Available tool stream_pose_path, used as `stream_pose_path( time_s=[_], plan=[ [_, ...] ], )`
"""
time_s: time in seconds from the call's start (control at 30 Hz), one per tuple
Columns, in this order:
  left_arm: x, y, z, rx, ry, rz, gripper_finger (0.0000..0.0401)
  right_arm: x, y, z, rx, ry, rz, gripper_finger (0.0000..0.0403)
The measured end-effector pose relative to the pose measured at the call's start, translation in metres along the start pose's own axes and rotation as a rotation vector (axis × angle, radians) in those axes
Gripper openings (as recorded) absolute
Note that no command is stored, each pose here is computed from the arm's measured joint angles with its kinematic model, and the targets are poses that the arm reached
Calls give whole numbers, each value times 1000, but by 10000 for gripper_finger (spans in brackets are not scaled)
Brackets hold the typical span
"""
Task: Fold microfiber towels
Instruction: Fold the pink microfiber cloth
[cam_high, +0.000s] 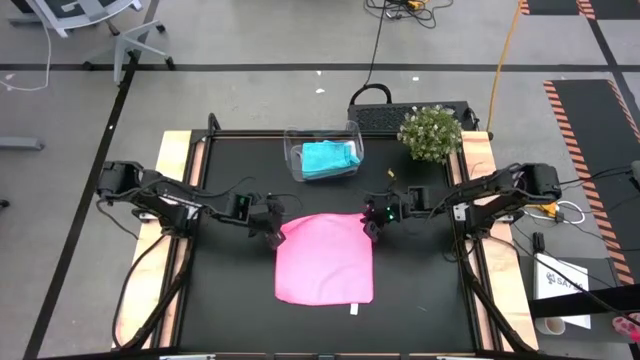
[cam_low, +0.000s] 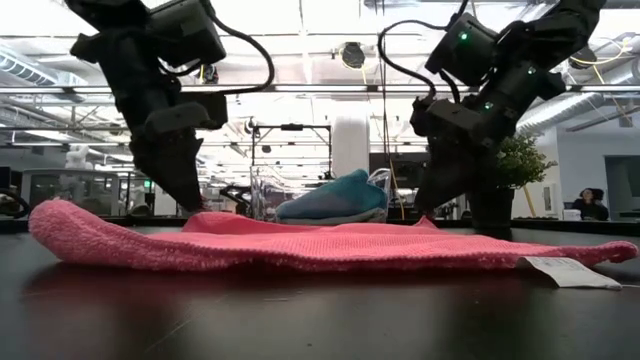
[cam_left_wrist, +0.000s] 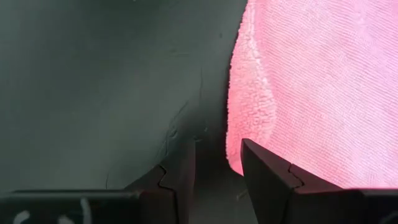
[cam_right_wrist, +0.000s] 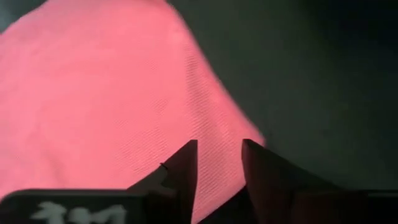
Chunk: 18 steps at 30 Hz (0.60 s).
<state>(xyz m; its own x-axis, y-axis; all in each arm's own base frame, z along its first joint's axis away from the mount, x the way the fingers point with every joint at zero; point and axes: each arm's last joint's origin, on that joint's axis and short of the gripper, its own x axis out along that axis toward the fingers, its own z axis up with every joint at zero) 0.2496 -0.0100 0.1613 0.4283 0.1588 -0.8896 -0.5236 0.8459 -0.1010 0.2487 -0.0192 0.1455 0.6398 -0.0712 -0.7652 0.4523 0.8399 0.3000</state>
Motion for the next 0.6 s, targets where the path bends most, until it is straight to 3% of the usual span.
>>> stream_pose_path(
  time_s=[0.2,0.37,0.5,0.6],
  plan=[
    [1,1,6,78,-13,-62,132,0,-12,5,44,16,7,154],
    [-1,-9,2,260,-10,-124,132,0,-20,3,62,72,-9,164],
    [0,-14,-6,445,-13,-65,132,-1,-23,0,34,111,-30,164],
    [5,-13,-9,477,-17,10,132,-1,-23,-2,29,124,-35,164]
  ],
)
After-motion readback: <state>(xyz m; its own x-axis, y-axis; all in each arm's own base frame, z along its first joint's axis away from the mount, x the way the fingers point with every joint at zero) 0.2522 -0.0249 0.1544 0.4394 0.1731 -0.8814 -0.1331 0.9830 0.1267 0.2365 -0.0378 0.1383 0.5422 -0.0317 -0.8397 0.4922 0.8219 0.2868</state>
